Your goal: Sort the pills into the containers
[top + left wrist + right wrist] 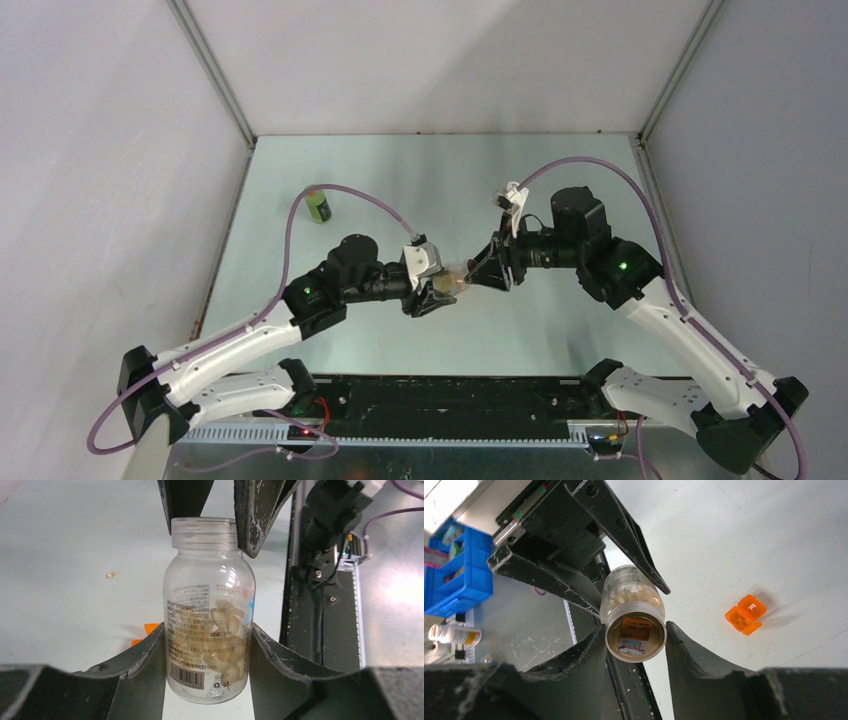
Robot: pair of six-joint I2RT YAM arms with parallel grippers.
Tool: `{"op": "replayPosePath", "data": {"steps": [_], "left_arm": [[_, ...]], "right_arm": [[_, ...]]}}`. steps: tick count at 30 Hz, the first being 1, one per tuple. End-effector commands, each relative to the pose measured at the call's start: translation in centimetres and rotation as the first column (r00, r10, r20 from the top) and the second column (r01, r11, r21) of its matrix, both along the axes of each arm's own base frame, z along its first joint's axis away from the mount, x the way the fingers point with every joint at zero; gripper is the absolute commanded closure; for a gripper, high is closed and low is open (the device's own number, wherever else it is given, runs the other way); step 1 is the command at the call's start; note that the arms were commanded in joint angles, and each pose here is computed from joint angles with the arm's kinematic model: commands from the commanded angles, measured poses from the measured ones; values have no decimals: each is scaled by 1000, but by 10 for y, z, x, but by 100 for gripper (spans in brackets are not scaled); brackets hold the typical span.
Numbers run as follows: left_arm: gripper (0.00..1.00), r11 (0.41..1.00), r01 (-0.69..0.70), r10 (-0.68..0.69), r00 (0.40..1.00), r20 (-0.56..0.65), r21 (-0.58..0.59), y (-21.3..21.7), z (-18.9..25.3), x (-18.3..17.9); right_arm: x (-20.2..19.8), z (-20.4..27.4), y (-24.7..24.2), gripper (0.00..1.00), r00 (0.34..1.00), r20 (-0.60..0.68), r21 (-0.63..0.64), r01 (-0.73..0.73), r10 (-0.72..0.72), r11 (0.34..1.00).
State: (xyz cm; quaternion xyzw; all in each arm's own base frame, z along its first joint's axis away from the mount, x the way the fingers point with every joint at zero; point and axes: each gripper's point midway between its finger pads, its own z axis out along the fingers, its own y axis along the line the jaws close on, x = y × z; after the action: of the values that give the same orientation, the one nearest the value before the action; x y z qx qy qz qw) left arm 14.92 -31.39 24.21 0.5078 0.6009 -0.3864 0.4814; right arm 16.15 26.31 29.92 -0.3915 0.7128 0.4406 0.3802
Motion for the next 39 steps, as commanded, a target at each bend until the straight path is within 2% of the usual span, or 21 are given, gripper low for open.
{"op": "replayPosePath", "data": {"steps": [1, 6, 8, 9, 12, 13, 15, 16, 17, 18, 19, 21, 23, 26, 32, 35, 39], "left_arm": [[100, 995, -97, 99, 991, 87, -30, 0, 28, 24], [100, 983, -184, 181, 977, 115, 13, 5, 20, 41], [100, 978, -206, 202, 971, 129, 19, 8, 19, 45], [100, 974, -224, 219, 966, 136, 21, 10, 19, 48], [100, 967, -252, 245, 958, 150, 29, 13, 17, 53], [100, 965, -259, 252, 956, 153, 29, 13, 17, 55], [100, 965, -260, 253, 956, 149, 31, 12, 15, 55], [100, 966, -258, 251, 957, 146, 32, 12, 15, 55], [100, 966, -255, 248, 958, 142, 32, 11, 14, 54], [100, 967, -254, 248, 959, 138, 31, 11, 14, 54], [100, 967, -255, 249, 959, 132, 29, 11, 14, 53], [100, 969, -247, 243, 962, 124, 20, 10, 14, 51], [100, 969, -248, 245, 962, 117, 7, 10, 16, 50], [100, 970, -243, 242, 964, 111, -6, 10, 18, 49], [100, 976, -215, 217, 971, 105, -27, 7, 23, 43], [100, 977, -212, 214, 972, 100, -37, 6, 24, 43], [97, 978, -202, 206, 975, 86, -50, 3, 25, 42]], "right_arm": [[33, 11, 14, 81, 976, -75, 49, 208, -204, 977], [48, 2, 31, 90, 927, -112, 28, 362, -357, 932], [52, 5, 37, 93, 890, -189, 53, 431, -415, 901], [60, 6, 35, 99, 859, -204, 57, 489, -469, 871], [73, 4, 27, 100, 723, -337, 48, 653, -603, 756], [81, 5, 19, 100, 672, -338, 50, 712, -659, 700], [82, 10, 17, 98, 645, -365, 69, 738, -671, 671], [82, 15, 18, 89, 656, -358, 88, 732, -664, 676], [78, 21, 19, 66, 682, -349, 106, 711, -643, 695], [79, 25, 19, 55, 715, -308, 126, 684, -627, 718], [71, 31, 21, 36, 758, -300, 143, 636, -579, 758], [67, 39, 17, 19, 828, -247, 174, 549, -503, 818], [58, 39, 13, 11, 891, -201, 180, 441, -406, 879], [41, 26, 7, 8, 952, -158, 134, 284, -263, 949], [24, 8, 7, 7, 976, -166, 79, 159, -144, 984], [22, 7, 19, 7, 976, -178, 88, 140, -122, 986], [33, -4, 37, 9, 959, -216, 69, 203, -184, 977]]}}
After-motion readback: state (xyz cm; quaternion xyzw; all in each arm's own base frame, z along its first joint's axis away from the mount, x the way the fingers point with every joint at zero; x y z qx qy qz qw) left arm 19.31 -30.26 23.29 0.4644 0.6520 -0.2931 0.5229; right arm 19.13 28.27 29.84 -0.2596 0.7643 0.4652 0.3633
